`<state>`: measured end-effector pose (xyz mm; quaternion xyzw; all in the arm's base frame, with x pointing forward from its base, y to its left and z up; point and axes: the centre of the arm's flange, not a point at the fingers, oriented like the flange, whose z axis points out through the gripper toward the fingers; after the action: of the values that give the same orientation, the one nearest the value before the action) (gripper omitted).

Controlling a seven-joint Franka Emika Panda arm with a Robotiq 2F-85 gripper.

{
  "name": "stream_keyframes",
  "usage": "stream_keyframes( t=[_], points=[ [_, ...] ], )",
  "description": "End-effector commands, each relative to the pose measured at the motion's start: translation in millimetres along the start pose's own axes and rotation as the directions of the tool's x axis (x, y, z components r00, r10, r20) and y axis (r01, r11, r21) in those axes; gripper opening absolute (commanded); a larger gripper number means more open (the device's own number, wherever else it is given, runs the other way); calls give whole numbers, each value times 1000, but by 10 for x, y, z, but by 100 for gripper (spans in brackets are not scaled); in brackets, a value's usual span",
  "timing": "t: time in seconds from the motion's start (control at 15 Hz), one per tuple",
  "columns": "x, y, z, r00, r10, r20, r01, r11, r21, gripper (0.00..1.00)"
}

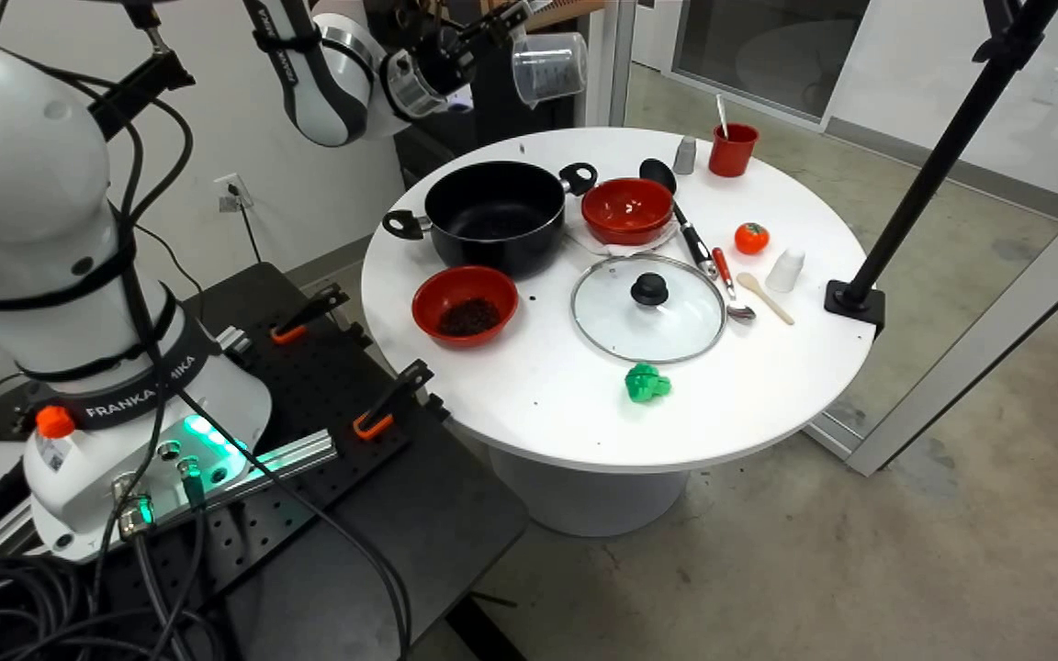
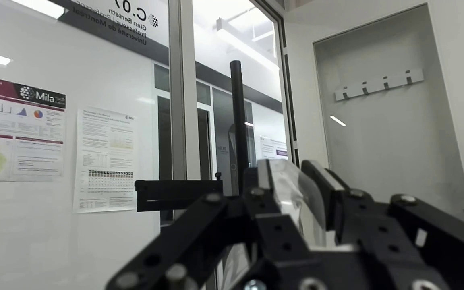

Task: Put some of the objects from the measuring cup into the pot

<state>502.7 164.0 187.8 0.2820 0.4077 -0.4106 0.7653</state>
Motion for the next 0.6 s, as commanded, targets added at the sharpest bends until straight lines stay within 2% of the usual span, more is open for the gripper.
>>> stream_keyframes(
  t=[0.0, 0.53],
  points=[
    [35, -2, -51, 999, -9, 53, 11, 1000, -26, 6],
    [98, -79, -225, 997, -24, 70, 28, 998, -55, 6]
  ],
)
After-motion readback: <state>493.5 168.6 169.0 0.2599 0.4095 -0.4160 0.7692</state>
